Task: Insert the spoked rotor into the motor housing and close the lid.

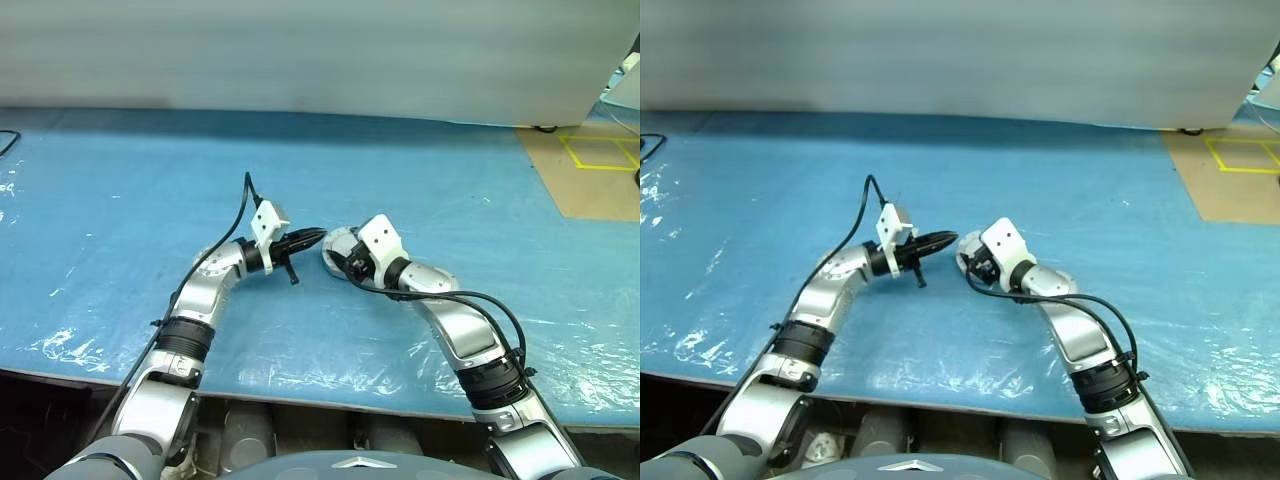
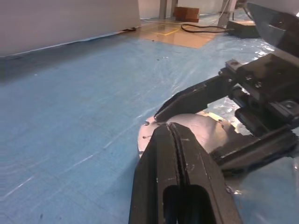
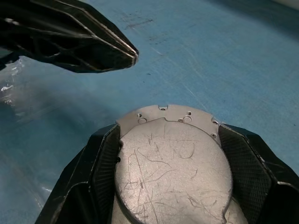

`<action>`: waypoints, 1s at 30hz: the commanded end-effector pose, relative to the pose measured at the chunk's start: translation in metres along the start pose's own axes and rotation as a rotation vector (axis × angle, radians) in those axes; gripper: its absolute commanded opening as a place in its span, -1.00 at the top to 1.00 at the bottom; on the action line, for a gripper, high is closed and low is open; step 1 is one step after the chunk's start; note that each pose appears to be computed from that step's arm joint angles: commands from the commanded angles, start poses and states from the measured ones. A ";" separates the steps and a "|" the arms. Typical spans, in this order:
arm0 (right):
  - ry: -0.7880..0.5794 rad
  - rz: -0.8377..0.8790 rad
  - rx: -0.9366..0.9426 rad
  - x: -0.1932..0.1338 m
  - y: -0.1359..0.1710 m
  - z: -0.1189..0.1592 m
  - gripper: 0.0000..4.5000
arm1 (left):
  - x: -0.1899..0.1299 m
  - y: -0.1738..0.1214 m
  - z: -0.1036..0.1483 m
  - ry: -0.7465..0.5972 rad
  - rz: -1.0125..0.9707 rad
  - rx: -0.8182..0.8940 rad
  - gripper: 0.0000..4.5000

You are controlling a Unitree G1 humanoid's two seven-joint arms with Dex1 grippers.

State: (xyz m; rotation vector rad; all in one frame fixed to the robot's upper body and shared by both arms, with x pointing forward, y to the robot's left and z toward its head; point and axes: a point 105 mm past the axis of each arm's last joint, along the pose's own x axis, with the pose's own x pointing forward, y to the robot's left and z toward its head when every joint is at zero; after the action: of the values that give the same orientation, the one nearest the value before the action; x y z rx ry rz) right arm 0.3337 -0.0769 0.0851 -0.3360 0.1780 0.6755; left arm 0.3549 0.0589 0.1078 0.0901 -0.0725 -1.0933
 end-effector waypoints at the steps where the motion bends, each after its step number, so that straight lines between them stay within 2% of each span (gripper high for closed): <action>1: 0.164 -0.029 0.041 -0.003 -0.004 -0.045 -0.33 | 0.008 0.002 0.000 0.019 0.008 0.041 1.00; 9: 0.146 -0.034 0.037 -0.003 -0.004 -0.041 -0.33 | 0.013 -0.011 -0.017 0.086 -0.048 0.049 1.00; 18: 0.114 -0.006 0.053 -0.003 -0.003 -0.032 -0.33 | 0.013 -0.008 -0.037 0.196 -0.002 0.097 1.00; 22: 0.099 0.034 0.095 -0.005 0.000 -0.030 -0.33 | 0.012 -0.019 -0.039 0.191 -0.076 0.035 1.00; 26: 0.075 0.072 0.133 -0.007 0.003 -0.024 -0.92 | 0.011 -0.020 -0.039 0.192 -0.080 0.024 1.00; 27: 0.070 0.069 0.123 -0.007 0.002 -0.023 -0.98 | 0.012 -0.020 -0.039 0.194 -0.082 0.027 1.00; 30: 0.028 0.071 0.120 -0.007 0.000 -0.015 -0.98 | 0.012 -0.022 -0.038 0.188 -0.087 0.020 1.00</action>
State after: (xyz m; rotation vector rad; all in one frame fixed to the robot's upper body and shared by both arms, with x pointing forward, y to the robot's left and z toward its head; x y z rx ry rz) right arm 0.3309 -0.0818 0.0887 -0.2528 0.1905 0.7277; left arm 0.3521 0.0403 0.0825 0.2120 0.0294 -1.1423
